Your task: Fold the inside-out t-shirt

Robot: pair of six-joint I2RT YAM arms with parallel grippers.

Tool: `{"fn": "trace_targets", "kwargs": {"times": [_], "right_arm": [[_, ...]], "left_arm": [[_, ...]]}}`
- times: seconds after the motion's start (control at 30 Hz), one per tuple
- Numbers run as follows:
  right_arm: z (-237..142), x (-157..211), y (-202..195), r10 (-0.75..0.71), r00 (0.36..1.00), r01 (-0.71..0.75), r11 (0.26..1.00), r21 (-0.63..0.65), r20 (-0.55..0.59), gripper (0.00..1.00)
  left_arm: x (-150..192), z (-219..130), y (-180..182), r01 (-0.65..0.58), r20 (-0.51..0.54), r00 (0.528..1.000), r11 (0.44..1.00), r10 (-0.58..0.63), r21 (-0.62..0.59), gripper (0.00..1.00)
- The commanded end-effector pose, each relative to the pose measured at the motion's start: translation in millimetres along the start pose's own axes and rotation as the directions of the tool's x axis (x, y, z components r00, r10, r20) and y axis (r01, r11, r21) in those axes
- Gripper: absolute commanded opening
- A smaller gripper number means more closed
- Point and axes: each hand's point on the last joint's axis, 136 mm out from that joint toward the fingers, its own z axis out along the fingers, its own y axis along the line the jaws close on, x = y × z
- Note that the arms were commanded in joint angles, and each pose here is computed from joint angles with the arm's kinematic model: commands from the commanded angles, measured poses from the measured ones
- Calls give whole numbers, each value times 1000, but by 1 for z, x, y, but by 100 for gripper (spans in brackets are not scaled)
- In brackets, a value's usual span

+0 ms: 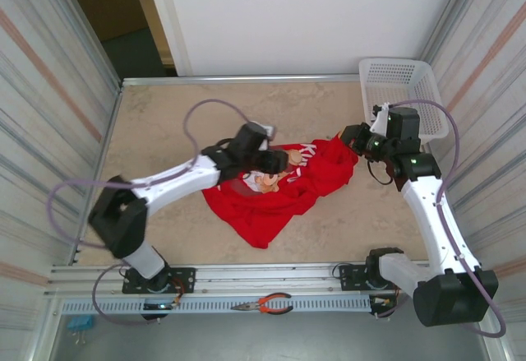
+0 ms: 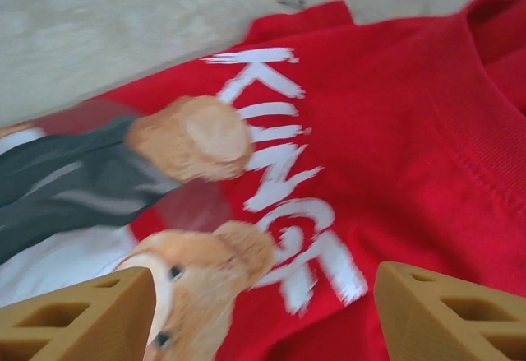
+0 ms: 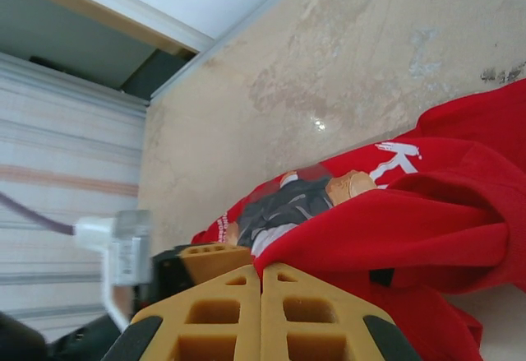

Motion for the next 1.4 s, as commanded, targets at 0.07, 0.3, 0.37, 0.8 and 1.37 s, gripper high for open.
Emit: {"fn": "trace_targets", "kwargs": {"times": [0.07,0.3,0.37,0.8,1.37], "right_arm": [[-9,-11,22,-6,999,8,998,-56,36,0],[-6,-11,19,-3,999,5,999,-44,40,0],[-4,-11,15,2,999,0,999,-32,39,0],[27,5,-41,13,1000,-10,991,130,-17,28],[18,95,29,-373,922,376,926,17,-103,67]], "left_arm": [[-7,32,-24,-123,-1,992,992,123,27,71],[1,43,-42,-117,18,993,980,115,164,28],[-3,39,-48,-109,23,994,974,107,200,0],[-102,-97,-66,-108,259,966,930,15,351,0],[-124,-136,-82,-110,261,965,911,2,397,0]]}}
